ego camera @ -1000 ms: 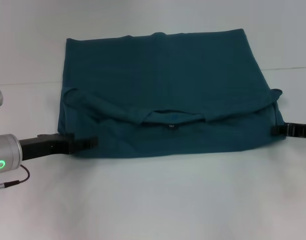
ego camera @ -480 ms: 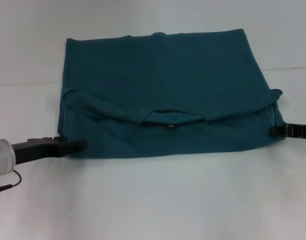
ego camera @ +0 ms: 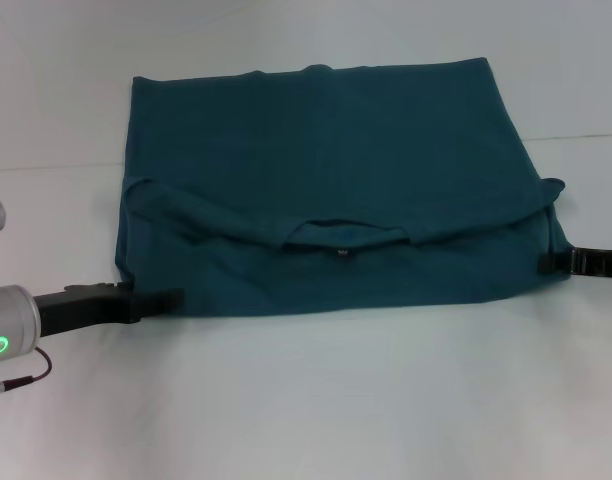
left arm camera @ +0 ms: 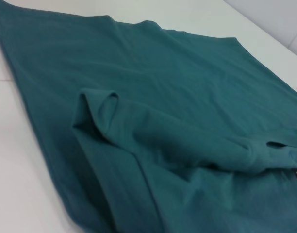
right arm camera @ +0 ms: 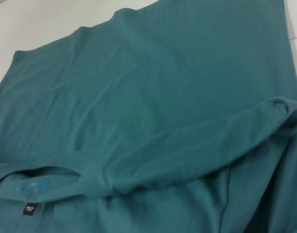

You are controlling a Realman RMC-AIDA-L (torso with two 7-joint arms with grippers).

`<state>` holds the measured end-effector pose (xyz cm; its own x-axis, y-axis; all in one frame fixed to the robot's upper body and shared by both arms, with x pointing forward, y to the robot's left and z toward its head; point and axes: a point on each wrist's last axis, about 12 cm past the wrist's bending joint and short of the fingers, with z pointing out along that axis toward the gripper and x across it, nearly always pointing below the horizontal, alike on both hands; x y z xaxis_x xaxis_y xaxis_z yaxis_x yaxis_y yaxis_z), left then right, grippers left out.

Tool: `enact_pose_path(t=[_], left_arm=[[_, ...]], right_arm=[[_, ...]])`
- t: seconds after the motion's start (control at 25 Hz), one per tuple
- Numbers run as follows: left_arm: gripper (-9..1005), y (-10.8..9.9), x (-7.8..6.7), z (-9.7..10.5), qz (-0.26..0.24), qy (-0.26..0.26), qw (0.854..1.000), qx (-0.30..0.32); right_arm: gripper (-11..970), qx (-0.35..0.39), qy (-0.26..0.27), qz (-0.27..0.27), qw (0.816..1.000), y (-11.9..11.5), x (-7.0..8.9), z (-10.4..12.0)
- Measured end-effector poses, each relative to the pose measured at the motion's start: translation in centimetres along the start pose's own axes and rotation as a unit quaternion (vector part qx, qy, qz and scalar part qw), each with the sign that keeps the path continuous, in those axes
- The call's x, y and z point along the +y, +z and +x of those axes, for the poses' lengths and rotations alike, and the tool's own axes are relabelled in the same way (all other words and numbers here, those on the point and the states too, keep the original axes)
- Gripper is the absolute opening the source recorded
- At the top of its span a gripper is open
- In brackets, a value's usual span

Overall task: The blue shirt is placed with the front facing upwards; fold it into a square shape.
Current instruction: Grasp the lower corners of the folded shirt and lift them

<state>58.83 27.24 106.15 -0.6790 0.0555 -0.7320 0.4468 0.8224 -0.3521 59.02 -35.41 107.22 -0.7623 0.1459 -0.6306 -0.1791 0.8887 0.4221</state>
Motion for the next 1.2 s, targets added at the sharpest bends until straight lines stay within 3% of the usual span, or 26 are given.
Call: enact_pose_path(t=[0.48, 0.8, 1.2], left_arm=[[815, 0.4, -0.32, -0.58, -0.003, 0.016, 1.0, 0.001], [590, 0.35, -0.01, -0.63, -0.017, 0.017, 1.0, 0.002], [187, 0.47, 0.0, -0.8, -0.021, 0.021, 1.0, 0.004]], right_arm=[[35, 0.0, 0.001, 0.0, 1.0, -0.04, -0.05, 0.06], [35, 0.0, 0.001, 0.0, 1.0, -0.01, -0.02, 0.09], [36, 0.001, 0.002, -0.001, 1.0, -0.06, -0.05, 0.13]])
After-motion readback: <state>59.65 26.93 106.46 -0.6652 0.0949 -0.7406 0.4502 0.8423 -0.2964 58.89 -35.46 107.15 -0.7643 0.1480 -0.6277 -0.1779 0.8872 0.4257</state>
